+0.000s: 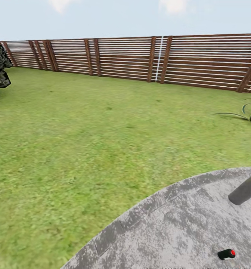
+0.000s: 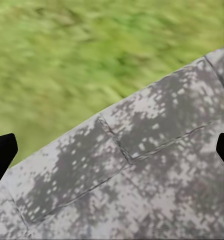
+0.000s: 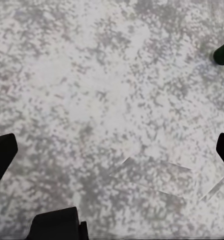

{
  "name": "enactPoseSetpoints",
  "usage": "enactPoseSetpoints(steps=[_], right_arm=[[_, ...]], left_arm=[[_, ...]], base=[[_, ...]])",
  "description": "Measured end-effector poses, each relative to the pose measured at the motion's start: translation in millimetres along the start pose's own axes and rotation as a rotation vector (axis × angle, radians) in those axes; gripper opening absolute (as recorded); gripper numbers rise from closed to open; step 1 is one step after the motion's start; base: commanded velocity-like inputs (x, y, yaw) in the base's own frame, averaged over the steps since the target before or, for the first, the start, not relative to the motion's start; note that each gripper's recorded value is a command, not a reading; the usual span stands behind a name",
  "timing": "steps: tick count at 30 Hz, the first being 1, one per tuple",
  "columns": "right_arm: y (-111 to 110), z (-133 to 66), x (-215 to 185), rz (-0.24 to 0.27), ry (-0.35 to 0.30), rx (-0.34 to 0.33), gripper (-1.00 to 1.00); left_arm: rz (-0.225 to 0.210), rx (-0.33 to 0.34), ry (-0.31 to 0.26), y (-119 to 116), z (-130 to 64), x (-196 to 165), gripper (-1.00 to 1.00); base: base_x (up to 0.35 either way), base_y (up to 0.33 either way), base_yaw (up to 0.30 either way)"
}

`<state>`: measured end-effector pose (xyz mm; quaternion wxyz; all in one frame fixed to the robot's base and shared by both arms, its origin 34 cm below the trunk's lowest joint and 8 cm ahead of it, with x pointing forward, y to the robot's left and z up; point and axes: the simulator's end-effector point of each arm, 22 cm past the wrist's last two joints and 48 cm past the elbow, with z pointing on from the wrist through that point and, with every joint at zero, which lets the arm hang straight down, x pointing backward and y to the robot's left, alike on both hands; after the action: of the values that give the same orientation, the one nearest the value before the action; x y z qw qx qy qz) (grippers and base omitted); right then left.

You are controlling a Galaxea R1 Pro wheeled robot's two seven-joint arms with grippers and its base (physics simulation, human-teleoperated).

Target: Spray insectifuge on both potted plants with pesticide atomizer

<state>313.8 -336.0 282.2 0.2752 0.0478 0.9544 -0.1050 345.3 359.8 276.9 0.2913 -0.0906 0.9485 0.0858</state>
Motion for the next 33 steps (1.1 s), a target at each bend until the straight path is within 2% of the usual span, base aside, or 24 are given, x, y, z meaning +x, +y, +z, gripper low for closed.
enactPoseSetpoints(steps=[33], right_arm=[[-0.7,-0.1,2.0,0.0,0.005,0.002,1.0]], left_arm=[[0.0,0.0,0.002,0.1,0.0,0.7,1.0]], base=[[0.0,0.0,-0.296]])
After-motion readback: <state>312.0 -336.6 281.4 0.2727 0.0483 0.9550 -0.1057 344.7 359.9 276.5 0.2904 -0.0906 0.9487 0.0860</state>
